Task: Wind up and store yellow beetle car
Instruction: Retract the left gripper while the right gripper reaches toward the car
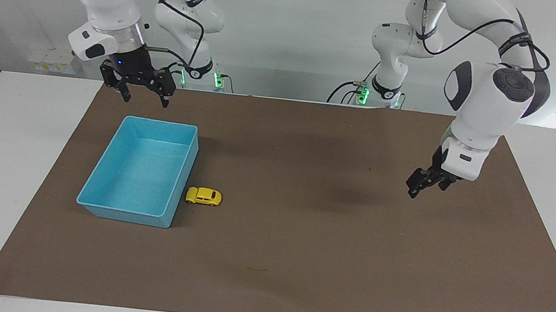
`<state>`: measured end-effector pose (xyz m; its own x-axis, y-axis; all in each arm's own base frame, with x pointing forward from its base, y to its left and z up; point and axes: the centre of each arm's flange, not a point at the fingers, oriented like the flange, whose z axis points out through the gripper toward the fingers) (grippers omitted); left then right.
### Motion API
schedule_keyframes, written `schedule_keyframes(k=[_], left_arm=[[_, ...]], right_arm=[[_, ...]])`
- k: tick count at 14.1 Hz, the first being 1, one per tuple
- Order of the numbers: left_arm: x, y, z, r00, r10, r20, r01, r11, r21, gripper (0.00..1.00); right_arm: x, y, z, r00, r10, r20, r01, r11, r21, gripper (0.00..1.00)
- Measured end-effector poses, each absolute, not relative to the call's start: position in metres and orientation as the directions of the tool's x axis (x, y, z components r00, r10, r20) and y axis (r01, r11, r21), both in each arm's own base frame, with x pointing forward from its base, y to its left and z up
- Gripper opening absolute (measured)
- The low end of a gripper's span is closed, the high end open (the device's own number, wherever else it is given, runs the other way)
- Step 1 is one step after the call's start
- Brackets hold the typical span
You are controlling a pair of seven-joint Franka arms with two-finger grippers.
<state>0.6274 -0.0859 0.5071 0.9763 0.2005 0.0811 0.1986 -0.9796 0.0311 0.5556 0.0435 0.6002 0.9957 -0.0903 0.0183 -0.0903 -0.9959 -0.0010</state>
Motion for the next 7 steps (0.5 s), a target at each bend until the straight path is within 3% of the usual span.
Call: schedule_keyframes(k=[7], left_arm=[[0.604,-0.059,0.554,0.996,-0.001,0.088,-0.001,-1.0,0.01,1.0]], right_arm=[[0.577,0.067,0.552,0.985,-0.174,0.01,-0.174,-0.985,-0.004,1.0]])
